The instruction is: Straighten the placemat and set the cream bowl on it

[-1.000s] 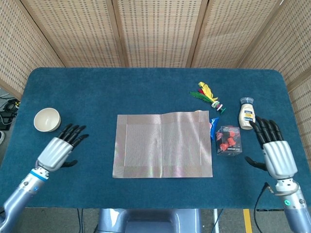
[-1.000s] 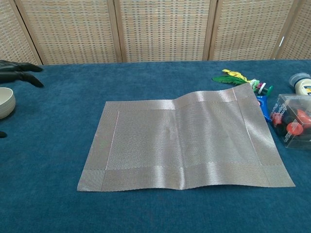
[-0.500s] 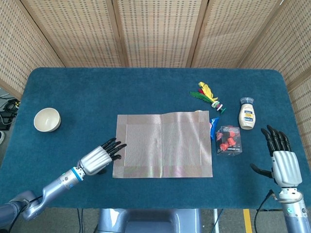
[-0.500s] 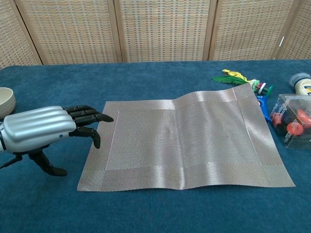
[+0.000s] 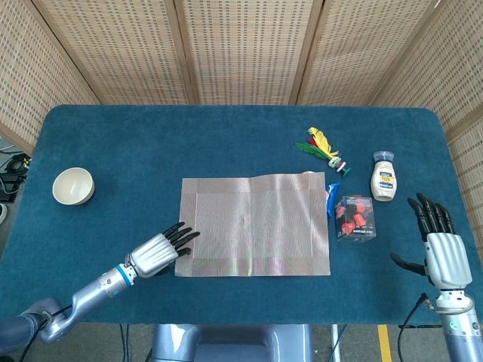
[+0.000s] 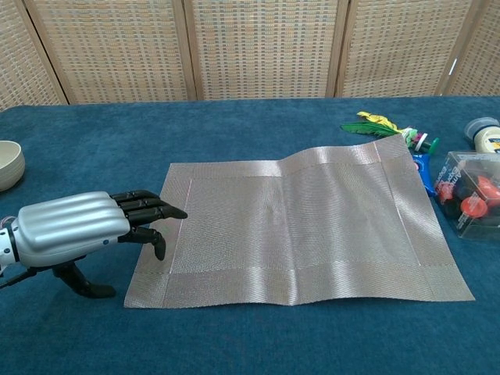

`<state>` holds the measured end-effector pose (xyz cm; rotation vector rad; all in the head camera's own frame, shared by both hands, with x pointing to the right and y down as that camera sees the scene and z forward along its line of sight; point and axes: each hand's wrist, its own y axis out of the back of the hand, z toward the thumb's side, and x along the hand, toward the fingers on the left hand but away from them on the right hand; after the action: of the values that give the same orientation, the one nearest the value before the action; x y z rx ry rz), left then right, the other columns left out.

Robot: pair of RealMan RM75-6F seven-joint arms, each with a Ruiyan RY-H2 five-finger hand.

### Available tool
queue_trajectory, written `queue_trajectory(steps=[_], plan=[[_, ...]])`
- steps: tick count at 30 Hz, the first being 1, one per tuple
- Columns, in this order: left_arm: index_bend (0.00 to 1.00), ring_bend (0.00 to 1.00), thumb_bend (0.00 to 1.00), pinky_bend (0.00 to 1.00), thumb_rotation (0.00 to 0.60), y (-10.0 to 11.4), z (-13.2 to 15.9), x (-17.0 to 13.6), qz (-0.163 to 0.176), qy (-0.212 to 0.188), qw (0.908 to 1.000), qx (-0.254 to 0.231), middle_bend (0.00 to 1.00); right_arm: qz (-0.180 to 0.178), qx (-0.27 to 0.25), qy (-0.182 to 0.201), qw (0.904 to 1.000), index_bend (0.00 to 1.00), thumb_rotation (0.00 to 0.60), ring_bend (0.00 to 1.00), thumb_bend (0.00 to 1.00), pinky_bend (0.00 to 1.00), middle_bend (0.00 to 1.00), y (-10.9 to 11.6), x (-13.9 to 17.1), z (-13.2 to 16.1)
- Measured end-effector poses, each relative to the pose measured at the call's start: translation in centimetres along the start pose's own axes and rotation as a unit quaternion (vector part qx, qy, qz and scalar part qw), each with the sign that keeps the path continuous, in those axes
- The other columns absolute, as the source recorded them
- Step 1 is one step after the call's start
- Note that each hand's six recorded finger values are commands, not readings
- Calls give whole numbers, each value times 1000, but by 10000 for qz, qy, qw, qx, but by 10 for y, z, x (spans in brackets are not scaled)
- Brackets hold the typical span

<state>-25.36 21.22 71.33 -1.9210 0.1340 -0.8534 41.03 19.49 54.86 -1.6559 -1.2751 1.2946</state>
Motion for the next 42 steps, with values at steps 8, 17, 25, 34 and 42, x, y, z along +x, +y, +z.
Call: queue_trajectory(steps=[8,17,25,34,42], plan=[[314,0,224,0,600,-7,9,8,-18,-38,9999,-100,0,-19,20,43,10000,0,600,0,0,0,0,2,2,2],[314,0,309,0,600,-11,17,18,-3,-60,9999,-139,0,-65,10,71,10000,0,600,0,0,0,0,4,3,3],[314,0,458,0,600,-8,22,23,47,-101,9998,-190,0,-106,-31,123,9999,0,600,0,0,0,0,7,5,6],[336,0,474,0,600,-8,25,27,45,-99,9996,-252,0,-134,-88,193,9997,0,600,0,0,0,0,10,7,8],[594,0,484,0,600,-7,28,31,78,-73,9991,-413,0,-126,-113,240,9996,0,600,0,0,0,0,10,7,10]])
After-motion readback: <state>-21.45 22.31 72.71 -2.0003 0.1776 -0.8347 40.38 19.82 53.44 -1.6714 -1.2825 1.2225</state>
